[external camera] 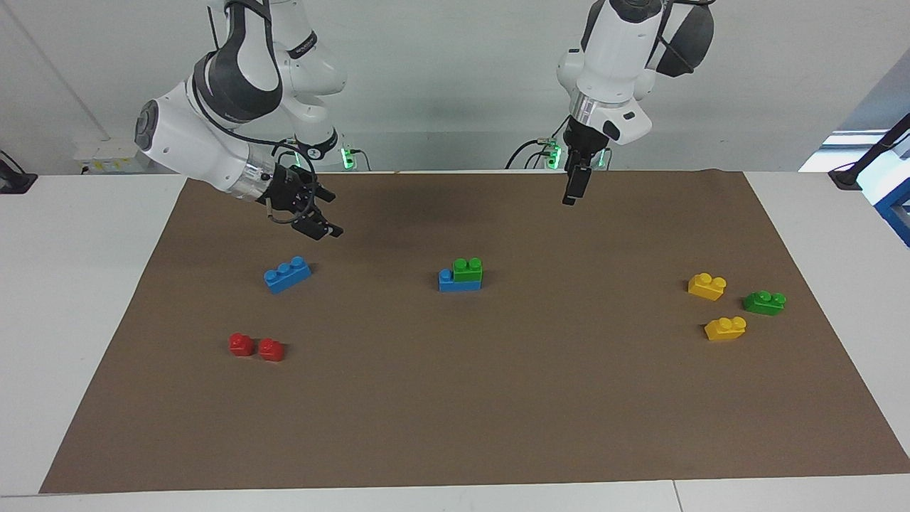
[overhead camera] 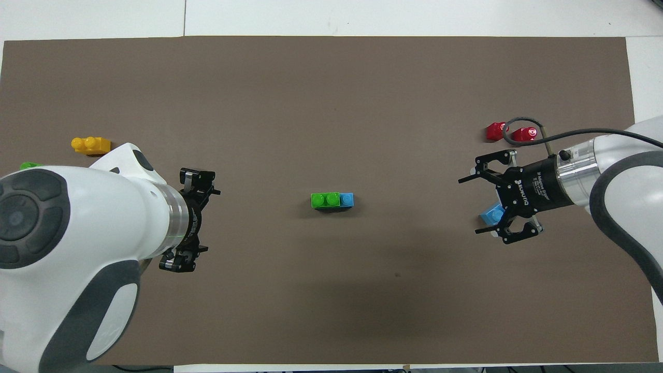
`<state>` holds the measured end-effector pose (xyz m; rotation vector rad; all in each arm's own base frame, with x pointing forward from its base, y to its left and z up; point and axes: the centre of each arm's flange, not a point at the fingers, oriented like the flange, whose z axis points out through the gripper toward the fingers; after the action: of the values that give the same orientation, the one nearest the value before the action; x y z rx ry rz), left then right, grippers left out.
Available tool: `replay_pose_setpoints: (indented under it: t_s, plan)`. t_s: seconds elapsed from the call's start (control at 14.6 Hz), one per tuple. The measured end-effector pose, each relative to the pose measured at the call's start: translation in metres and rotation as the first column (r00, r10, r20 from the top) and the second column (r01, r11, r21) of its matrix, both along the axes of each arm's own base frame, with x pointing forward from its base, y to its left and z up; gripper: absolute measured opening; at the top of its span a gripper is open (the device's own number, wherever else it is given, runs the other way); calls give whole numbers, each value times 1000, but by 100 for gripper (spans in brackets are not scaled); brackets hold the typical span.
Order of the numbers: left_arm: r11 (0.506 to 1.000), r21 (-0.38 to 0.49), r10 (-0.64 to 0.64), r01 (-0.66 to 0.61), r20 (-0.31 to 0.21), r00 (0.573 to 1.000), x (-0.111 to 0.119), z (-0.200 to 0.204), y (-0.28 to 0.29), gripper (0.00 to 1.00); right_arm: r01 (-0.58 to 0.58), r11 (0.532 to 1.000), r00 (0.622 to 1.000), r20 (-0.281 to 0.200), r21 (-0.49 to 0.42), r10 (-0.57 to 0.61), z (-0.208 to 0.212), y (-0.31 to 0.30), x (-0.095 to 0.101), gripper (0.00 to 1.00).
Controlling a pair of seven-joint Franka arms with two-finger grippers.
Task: Remove green block with left arm and hold with right
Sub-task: 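Reach the left gripper to the green block while the right gripper approaches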
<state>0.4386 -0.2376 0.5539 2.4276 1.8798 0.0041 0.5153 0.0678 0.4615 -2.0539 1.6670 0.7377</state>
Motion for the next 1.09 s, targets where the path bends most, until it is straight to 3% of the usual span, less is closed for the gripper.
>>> replay_pose_setpoints:
  t_s: [0.21, 0.48, 1.09]
  plan:
    - [998, -21, 62, -62, 20, 998, -7, -11, -20, 100, 88, 996, 996, -32, 12, -87, -5, 19, 5, 100]
    - [994, -28, 102, -102, 10, 995, -15, -35, -55, 100, 101, 995, 995, -22, 19, -101, -20, 50, 11, 100]
    - [971, -9, 240, -241, -37, 970, 10, -93, -102, 100, 67, 998, 998, 0, -7, -67, -65, 79, 14, 100]
